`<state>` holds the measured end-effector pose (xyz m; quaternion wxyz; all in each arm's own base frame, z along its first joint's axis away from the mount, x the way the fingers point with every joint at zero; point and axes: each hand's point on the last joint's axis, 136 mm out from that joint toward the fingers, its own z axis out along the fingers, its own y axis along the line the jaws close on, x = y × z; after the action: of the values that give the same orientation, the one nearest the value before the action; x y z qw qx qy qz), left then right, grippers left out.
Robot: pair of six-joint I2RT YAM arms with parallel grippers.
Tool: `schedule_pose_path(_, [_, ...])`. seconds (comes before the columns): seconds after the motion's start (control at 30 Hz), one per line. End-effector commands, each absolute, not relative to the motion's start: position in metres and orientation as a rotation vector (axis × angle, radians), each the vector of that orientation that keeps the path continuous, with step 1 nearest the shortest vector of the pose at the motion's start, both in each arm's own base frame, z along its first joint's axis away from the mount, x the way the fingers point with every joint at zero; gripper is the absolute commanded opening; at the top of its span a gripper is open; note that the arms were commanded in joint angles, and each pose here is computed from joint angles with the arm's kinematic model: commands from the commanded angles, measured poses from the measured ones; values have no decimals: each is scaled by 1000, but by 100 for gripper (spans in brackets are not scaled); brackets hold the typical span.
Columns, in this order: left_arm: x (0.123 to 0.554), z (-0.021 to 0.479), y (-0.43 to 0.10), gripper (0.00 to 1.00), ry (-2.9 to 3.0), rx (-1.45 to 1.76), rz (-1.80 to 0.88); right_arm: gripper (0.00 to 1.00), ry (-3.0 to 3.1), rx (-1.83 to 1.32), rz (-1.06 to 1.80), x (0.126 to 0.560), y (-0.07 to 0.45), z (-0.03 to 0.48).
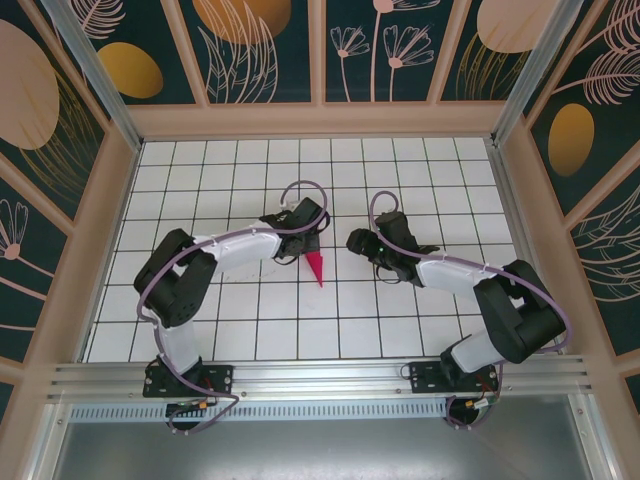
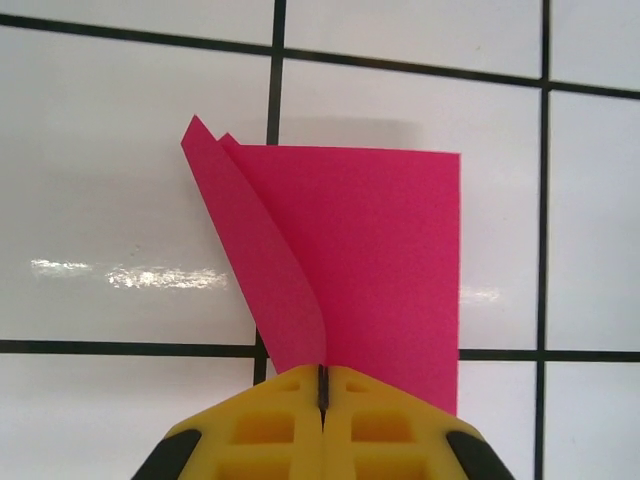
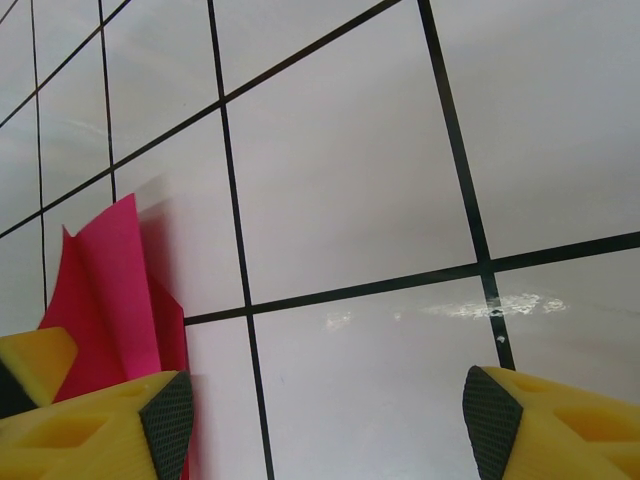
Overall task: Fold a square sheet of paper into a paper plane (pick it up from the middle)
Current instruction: Turn over a paper plane at the center of the table.
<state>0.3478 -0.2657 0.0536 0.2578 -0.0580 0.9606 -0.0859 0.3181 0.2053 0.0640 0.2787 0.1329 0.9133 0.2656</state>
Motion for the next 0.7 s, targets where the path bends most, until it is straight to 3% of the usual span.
schedule_pose_path(0.0, [358, 93, -278, 0, 2484, -135, -361, 73, 2401, 406, 700, 331, 195, 81])
schedule_pose_path(0.3, [364, 149, -323, 0, 2287, 13, -828, 73, 2267, 456, 770, 335, 173, 121])
schedule_pose_path(0.5, [364, 129, -336, 0, 2278, 15, -1013, 73, 2226, 406, 842, 331, 178, 134])
schedule_pose_path(0.67, [360, 100, -337, 0, 2299, -11, -1134, 60, 2254, 284, 963, 324, 201, 131])
